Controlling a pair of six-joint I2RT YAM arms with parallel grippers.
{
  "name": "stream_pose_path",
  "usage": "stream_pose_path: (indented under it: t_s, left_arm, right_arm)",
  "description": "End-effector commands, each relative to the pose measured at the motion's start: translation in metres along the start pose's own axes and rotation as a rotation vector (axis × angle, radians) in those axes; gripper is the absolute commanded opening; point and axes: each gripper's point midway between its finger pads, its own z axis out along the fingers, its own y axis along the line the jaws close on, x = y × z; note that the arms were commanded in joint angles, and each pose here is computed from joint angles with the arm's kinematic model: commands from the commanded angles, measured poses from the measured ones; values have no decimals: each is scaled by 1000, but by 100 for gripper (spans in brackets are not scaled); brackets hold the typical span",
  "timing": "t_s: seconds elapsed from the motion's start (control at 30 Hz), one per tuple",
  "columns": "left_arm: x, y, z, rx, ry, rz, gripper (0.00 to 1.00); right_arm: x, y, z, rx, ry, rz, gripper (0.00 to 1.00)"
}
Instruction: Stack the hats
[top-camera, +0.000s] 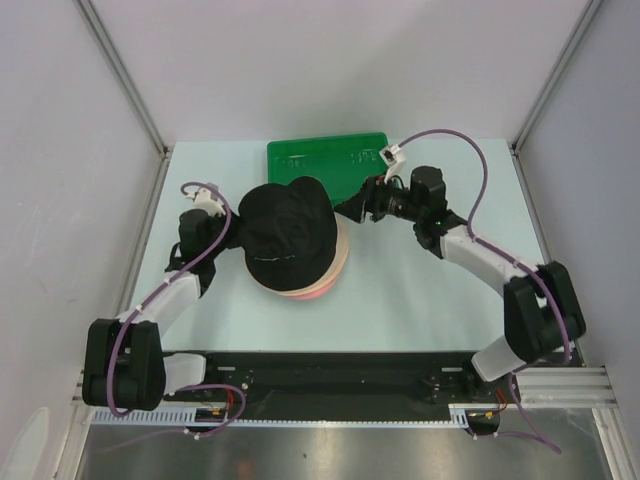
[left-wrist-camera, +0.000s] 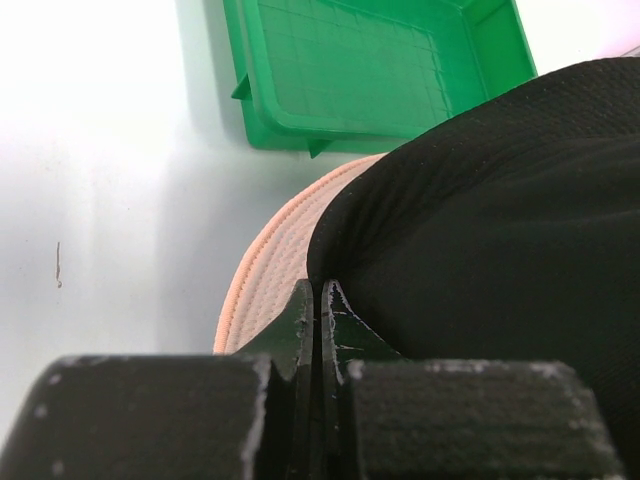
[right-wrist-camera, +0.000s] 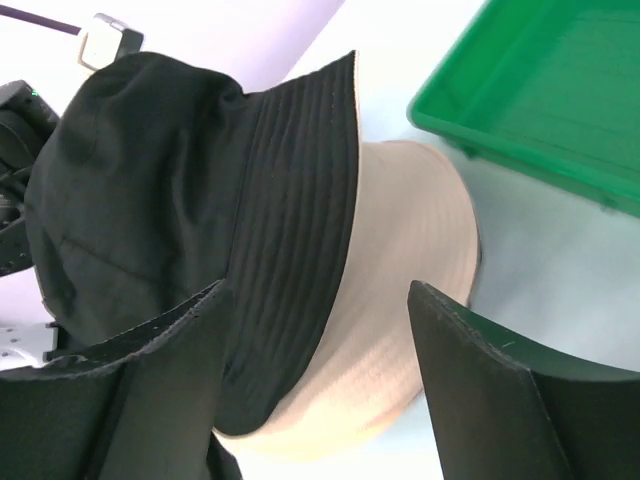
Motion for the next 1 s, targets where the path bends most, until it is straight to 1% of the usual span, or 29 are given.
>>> stream_pose_path:
  t_s: [0.0,0.07,0.13,0.17,0.23,0.4,0.43,0.47,0.53,0.57,0.63,0.67,0.73,0.77,0.8,0.87,0.9,0.93,0.97]
  left_arm:
    - [1,-11,-6,47,-2,31,0]
    - [0,-11,-7,46,-6,32,0]
    - [0,-11,-7,48,-7,32,0]
    - [0,-11,-7,49,-9,33,0]
    - [0,-11,-7,46,-10,31,0]
    - [0,-11,-7,48,-13,31,0]
    - [1,-10,-7,46,-13,30,0]
    - [1,-10,-7,47,-14,32,0]
    - [0,-10,-8,46,-16,31,0]
    - [0,-10,-8,47,-17,33,1]
    - [0,-10,-8,46,-19,32,0]
    - [0,-10,-8,47,-21,34,0]
    - [-1,-9,-9,42,-25,32,0]
    - [-2,-11,-10,45,-31,35,0]
    - [-3,-11,-11,43,-36,35,0]
    - [-3,-8,-12,32,-42,33,0]
    - [-3,-8,-12,29,-47,33,0]
    - [-3,-8,-13,27,-48,32,0]
    - [-3,-7,-13,22,-52,31,0]
  right_arm:
    - [-27,31,22,-257,-55,-40,76]
    - [-30,33,28,-308,-72,-49,77]
    - [-23,30,36,-339,-48,-5,77]
    - [-26,32,36,-364,-66,-21,77]
    - [-23,33,39,-394,-60,6,77]
    - [-16,35,42,-434,-43,36,71]
    - [-15,36,42,-441,-37,41,67]
    - [-13,36,43,-446,-30,45,61]
    - [-10,40,42,-468,-16,55,55]
    - [-9,41,42,-476,-8,57,47]
    - [-5,39,43,-472,13,77,36]
    - [-3,37,43,-463,18,80,24]
    - [2,31,45,-431,33,97,15]
    - [4,27,46,-410,33,82,3]
    - [3,24,47,-382,27,82,0]
    - [13,8,49,-297,56,120,0]
    - [14,-3,51,-233,41,107,0]
    - [22,-14,50,-175,67,139,0]
    - [22,-27,50,-114,55,152,0]
